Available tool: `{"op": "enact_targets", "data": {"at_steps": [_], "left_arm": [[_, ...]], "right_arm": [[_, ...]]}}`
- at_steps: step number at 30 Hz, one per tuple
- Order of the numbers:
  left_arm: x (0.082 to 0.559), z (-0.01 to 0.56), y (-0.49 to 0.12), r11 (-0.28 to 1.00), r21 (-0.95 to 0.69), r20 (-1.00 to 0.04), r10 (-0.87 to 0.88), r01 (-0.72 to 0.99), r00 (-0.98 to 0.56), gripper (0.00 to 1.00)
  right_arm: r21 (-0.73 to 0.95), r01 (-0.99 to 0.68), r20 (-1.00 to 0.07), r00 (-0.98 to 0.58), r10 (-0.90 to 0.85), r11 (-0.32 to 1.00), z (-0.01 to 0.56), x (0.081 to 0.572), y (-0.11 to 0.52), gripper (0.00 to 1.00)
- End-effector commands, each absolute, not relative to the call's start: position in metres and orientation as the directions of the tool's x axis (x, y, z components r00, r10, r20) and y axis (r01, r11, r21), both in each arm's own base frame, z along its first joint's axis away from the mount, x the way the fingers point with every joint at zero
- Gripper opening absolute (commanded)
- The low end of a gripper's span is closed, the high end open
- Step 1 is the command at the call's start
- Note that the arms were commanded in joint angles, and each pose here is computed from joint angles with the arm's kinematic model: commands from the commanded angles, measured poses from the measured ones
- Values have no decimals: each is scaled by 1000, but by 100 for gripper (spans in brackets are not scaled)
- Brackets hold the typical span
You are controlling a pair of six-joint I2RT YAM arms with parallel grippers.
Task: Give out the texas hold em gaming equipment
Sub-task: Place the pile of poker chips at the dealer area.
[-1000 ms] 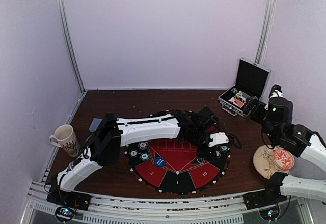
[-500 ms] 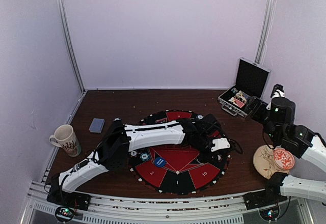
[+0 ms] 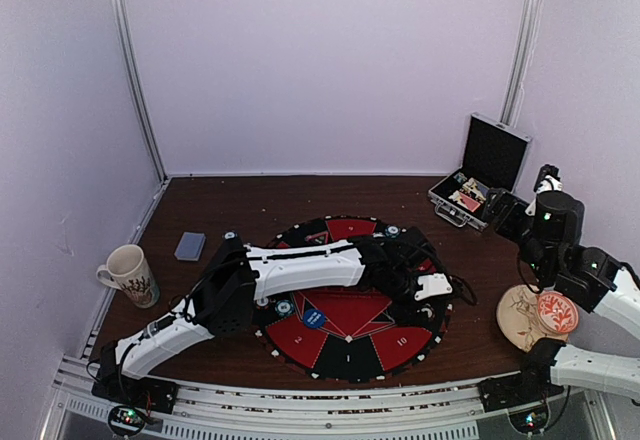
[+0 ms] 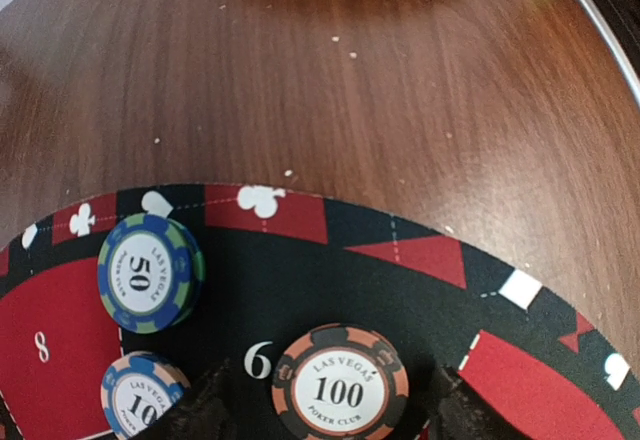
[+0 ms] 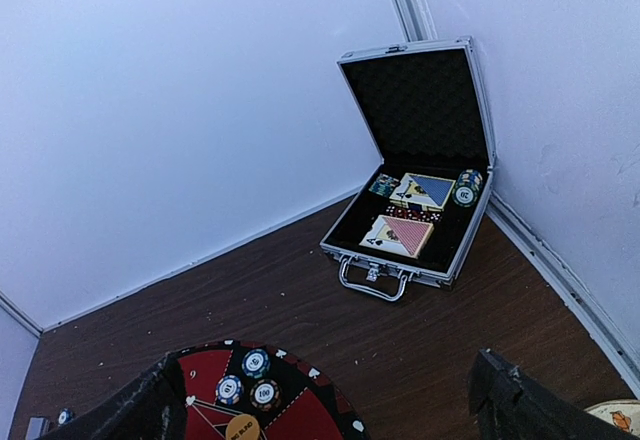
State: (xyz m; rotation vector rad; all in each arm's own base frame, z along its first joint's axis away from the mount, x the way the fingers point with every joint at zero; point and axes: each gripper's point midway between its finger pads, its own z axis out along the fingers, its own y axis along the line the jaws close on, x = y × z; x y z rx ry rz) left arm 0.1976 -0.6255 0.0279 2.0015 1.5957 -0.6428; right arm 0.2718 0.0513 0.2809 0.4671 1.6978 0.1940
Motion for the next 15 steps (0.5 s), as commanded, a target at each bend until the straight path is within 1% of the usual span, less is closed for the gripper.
{"op": "enact_targets", "data": {"at_steps": [1, 5, 11, 15], "left_arm": [[196, 26, -628, -190, 106, -634, 743, 976, 214, 75], [197, 43, -631, -180, 116, -651, 729, 977, 211, 82], [188, 95, -636, -157, 176, -682, 693, 972, 235, 98], [184, 131, -627, -126, 196, -697, 680, 972, 229, 98]], "right_arm": [[365, 190, -910, -131, 392, 911, 276, 272, 52, 100], [357, 189, -913, -138, 385, 915, 275, 273, 54, 100], [351, 192, -914, -140, 380, 916, 275, 274, 54, 100], [352, 193, -914, -139, 381, 916, 276, 273, 53, 100]]}}
